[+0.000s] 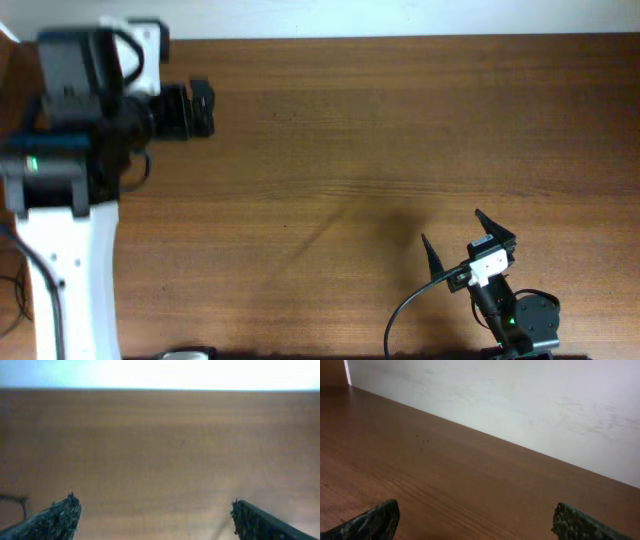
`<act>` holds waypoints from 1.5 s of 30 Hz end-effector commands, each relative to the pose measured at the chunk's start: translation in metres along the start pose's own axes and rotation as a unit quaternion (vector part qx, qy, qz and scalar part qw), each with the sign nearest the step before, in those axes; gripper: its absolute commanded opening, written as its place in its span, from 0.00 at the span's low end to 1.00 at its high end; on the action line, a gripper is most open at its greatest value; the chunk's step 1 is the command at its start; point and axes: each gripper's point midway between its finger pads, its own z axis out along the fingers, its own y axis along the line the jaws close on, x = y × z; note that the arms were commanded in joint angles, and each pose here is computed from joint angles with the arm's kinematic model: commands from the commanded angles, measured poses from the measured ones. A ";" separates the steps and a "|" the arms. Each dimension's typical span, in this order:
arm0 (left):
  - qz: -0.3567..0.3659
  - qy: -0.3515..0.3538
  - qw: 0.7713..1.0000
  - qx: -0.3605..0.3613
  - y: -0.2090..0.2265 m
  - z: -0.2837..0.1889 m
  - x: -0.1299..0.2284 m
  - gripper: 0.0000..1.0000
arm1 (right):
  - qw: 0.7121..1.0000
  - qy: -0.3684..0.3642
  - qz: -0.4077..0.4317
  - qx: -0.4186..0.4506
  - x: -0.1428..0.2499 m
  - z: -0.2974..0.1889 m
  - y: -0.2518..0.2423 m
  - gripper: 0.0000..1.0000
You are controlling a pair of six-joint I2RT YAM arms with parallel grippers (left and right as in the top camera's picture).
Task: Untangle cables
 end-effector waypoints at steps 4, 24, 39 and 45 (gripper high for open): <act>0.059 -0.199 0.978 -0.012 0.003 0.017 0.120 0.99 | 1.000 0.000 0.002 -0.002 0.001 0.000 0.002 0.99; 0.200 -0.325 0.922 -0.062 0.009 0.062 0.232 0.99 | 1.000 0.000 0.002 -0.001 0.001 0.000 0.001 0.99; 0.200 -0.325 0.922 -0.062 0.009 0.062 0.232 0.99 | 1.000 0.000 0.002 -0.002 0.001 0.000 0.002 0.99; 0.200 -0.325 0.922 -0.062 0.009 0.062 0.232 1.00 | 1.000 0.000 0.002 -0.001 0.001 0.000 0.001 0.99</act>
